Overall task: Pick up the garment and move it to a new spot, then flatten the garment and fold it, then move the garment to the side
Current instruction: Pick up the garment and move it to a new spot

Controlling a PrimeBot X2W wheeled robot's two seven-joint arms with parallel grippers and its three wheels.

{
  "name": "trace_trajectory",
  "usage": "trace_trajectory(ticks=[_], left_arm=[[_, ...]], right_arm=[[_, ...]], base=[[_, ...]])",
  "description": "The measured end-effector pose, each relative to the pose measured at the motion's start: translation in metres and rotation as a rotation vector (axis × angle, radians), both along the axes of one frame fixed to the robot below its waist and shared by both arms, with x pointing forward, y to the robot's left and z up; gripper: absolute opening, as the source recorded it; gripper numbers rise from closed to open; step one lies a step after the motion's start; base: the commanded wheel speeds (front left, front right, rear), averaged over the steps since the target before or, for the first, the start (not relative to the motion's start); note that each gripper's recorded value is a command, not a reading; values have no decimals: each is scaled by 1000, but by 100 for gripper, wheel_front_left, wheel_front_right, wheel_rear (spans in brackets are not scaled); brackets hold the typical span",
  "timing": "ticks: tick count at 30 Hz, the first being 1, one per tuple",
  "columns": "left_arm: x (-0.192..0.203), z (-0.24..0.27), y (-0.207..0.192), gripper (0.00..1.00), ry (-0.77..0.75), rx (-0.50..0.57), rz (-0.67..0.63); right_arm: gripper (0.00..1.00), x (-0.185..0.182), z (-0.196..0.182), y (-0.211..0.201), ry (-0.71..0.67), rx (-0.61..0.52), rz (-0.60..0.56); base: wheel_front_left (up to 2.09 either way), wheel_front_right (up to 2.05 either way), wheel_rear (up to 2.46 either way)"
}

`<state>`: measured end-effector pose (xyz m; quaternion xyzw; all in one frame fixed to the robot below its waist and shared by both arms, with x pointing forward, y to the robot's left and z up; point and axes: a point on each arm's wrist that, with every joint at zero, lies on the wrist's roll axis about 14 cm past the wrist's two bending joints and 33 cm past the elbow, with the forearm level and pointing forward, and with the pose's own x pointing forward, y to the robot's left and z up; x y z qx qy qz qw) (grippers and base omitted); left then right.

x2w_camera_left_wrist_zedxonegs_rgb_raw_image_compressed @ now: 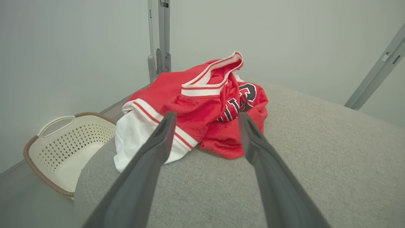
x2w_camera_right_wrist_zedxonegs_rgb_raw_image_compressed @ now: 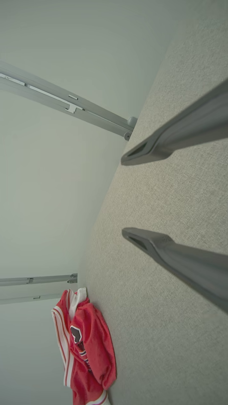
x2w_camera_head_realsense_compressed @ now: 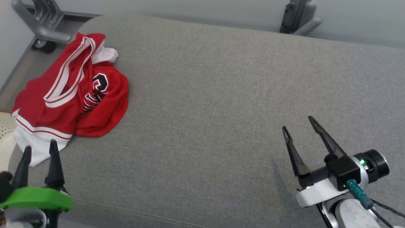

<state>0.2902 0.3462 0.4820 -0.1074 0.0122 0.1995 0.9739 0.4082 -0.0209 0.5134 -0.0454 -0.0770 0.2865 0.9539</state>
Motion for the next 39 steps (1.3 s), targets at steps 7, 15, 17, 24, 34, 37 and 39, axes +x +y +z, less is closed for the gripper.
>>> trace_trajectory(ticks=[7, 15, 17, 24, 34, 37, 39], left_arm=[[69, -7, 29, 100, 76, 7, -14], [111, -51, 66, 100, 257, -49, 29], [117, -61, 73, 100, 290, -75, 49], [126, -110, 85, 100, 478, -181, 76], [133, -145, 75, 0, 561, -273, 65], [131, -138, 72, 0, 542, -265, 46], [129, -131, 71, 0, 509, -264, 41]], right_arm=[[100, 38, -26, -1, 16, -29, 14], [100, 55, -80, -1, 117, -47, 32], [100, 58, -92, -2, 136, -53, 34], [100, 68, -120, -10, 167, -80, 39], [100, 71, -132, -21, 192, -68, -6], [100, 70, -128, -20, 192, -63, -9], [100, 68, -124, -17, 192, -59, -7]], base=[[0, 0, 0], [0, 0, 0], [0, 0, 0], [0, 0, 0], [0, 0, 0], [0, 0, 0], [0, 0, 0]])
